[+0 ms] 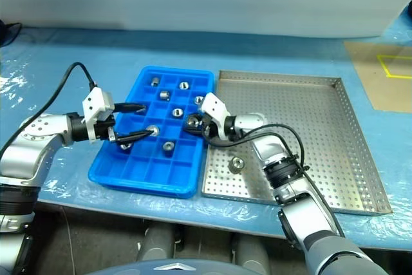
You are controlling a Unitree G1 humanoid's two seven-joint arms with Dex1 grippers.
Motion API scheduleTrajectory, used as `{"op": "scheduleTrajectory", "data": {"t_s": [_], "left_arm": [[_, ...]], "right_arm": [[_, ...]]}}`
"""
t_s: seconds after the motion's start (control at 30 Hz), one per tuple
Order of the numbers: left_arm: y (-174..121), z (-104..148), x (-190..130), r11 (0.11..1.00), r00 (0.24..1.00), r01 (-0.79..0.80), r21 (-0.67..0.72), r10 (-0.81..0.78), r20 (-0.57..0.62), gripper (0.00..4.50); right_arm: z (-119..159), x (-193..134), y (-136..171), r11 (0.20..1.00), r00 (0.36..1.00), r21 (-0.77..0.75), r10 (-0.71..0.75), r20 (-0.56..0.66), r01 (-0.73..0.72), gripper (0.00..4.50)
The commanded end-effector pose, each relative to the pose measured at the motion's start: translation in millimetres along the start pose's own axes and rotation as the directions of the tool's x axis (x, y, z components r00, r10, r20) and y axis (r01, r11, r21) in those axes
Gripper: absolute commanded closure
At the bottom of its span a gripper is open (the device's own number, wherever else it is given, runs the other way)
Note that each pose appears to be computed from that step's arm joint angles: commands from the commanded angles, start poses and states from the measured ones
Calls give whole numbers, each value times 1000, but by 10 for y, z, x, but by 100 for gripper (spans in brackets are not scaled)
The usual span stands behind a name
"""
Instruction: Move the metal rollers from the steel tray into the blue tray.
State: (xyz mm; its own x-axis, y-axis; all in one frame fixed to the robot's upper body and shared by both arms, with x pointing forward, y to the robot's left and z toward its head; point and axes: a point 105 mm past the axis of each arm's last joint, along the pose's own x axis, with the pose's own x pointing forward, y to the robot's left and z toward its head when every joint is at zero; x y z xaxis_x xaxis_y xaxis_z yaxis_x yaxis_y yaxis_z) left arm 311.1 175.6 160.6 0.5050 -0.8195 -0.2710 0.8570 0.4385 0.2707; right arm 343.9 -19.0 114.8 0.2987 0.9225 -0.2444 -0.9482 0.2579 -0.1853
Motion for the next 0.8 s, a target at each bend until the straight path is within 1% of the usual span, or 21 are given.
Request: {"op": "scheduleTrajectory", "data": {"t_s": [0.03, 0.07, 0.27, 0.4, 0.5, 0.63, 0.8], "left_arm": [[-33, 126, 49, 999, 999, 34, 37, -36, 31, 20], [-32, 130, 67, 999, 999, 39, 38, -40, 32, 20], [-39, 161, 209, 995, 995, 84, 46, -86, 51, 20], [-70, 195, 315, 991, 989, 124, 51, -128, 75, 20], [-118, 232, 422, 984, 980, 169, 53, -173, 98, 20], [-190, 267, 610, 967, 960, 247, 67, -253, 123, 20], [-313, 337, 895, 933, 919, 350, 90, -360, 162, 20]], "right_arm": [[87, -20, 10, 1000, 1000, -14, -8, 20, 8, 119], [78, -23, -6, 1000, 1000, -12, -17, 12, 17, 83], [73, -121, -116, 995, 996, -33, -92, 7, 92, 83], [134, -292, -227, 987, 987, -6, -158, 27, 158, 83], [100, -474, -262, 981, 981, 10, -194, 11, 194, 83], [-2, -780, -197, 971, 971, 25, -235, -42, 236, 83], [-131, -1139, -19, 952, 949, 58, -292, -118, 300, 83]]}}
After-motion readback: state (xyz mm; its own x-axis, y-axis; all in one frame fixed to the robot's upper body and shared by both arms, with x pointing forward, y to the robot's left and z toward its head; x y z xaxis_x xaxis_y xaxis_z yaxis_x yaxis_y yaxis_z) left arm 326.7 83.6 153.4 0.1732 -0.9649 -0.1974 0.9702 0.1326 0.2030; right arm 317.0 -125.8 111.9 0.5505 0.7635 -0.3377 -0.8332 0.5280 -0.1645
